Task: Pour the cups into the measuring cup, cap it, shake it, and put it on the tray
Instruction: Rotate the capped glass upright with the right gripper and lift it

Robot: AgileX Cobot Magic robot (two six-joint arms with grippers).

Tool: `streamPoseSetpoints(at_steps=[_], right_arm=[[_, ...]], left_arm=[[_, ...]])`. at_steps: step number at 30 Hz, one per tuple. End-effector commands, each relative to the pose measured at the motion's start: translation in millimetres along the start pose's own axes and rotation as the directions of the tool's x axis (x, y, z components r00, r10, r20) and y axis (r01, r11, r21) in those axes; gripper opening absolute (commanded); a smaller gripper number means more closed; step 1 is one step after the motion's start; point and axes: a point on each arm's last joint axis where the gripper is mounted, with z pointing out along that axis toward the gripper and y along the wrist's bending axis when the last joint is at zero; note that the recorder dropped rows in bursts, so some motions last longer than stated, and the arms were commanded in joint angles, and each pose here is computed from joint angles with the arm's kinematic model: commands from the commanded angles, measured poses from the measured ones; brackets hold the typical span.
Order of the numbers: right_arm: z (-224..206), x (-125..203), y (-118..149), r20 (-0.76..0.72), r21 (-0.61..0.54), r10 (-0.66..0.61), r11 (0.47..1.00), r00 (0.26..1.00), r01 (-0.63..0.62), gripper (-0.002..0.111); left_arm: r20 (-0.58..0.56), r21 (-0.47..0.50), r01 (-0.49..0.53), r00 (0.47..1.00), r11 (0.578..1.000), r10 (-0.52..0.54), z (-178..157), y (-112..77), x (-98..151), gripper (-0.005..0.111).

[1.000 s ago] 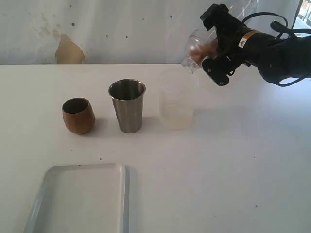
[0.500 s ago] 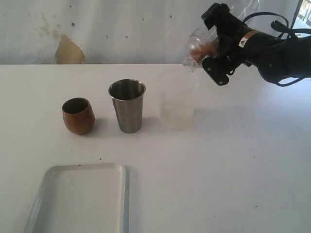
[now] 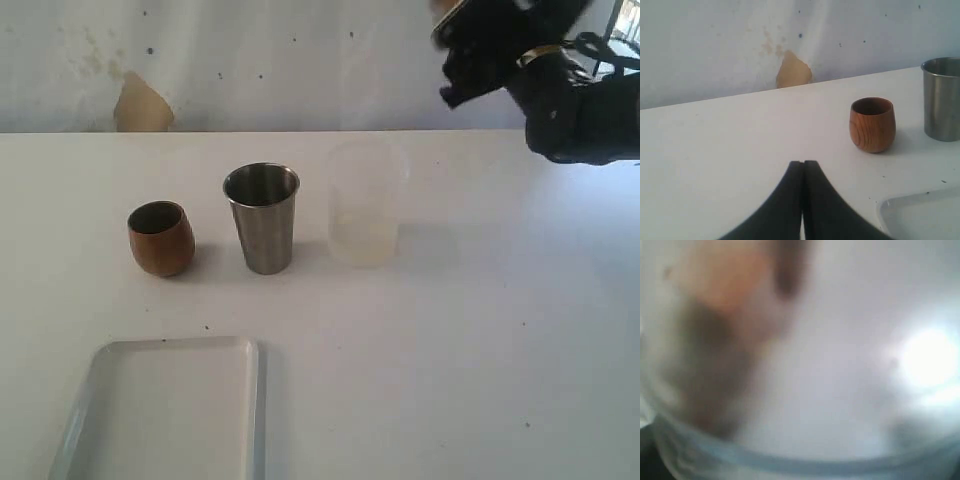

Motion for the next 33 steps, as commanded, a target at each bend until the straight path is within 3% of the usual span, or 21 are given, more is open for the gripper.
streamPoseSetpoints(at_steps=[1, 3, 4, 5, 8, 12, 14, 20, 26, 29, 33], right_arm=[[-5, 16, -23, -0.023, 0.298, 0.703, 0.684, 0.711, -0.666, 0.000], [-6, 18, -23, -0.040, 0.316, 0.696, 0.689, 0.717, -0.652, 0.000], [-5, 18, -22, -0.065, 0.306, 0.664, 0.724, 0.745, -0.618, 0.000], [-5, 19, -19, -0.122, 0.277, 0.586, 0.795, 0.801, -0.539, 0.000], [-5, 19, -16, -0.190, 0.224, 0.435, 0.892, 0.880, -0.392, 0.000], [-16, 0, -17, -0.269, 0.095, 0.471, 0.881, 0.840, -0.463, 0.000], [-31, -24, -12, -0.335, -0.142, 0.393, 0.878, 0.856, -0.458, 0.000], [-73, -77, -28, -0.312, -0.385, 0.375, 0.790, 0.873, -0.477, 0.000], [-116, -112, -26, -0.270, -0.598, 0.316, 0.685, 0.909, -0.416, 0.000], [-146, -120, -21, -0.223, -0.724, 0.295, 0.588, 0.929, -0.360, 0.000], [-181, -120, -10, -0.165, -0.862, 0.363, 0.399, 0.917, -0.313, 0.000]], left_arm=[[0.007, -0.001, -0.003, 1.000, 1.000, 0.003, 0, 0.0, 1, 0.000], [0.007, -0.001, -0.003, 1.000, 1.000, 0.003, 0, 0.0, 1, 0.000], [0.007, -0.001, -0.003, 1.000, 1.000, 0.003, 0, 0.0, 1, 0.000], [0.007, -0.001, -0.003, 1.000, 1.000, 0.003, 0, 0.0, 1, 0.000], [0.007, -0.001, -0.003, 1.000, 1.000, 0.003, 0, 0.0, 1, 0.000], [0.007, -0.001, -0.003, 1.000, 1.000, 0.003, 0, 0.0, 1, 0.000], [0.007, -0.001, -0.003, 1.000, 1.000, 0.003, 0, 0.0, 1, 0.000], [0.007, -0.001, -0.003, 1.000, 1.000, 0.003, 0, 0.0, 1, 0.000], [0.007, -0.001, -0.003, 1.000, 1.000, 0.003, 0, 0.0, 1, 0.000], [0.007, -0.001, -0.003, 1.000, 1.000, 0.003, 0, 0.0, 1, 0.000], [0.007, -0.001, -0.003, 1.000, 1.000, 0.003, 0, 0.0, 1, 0.000]])
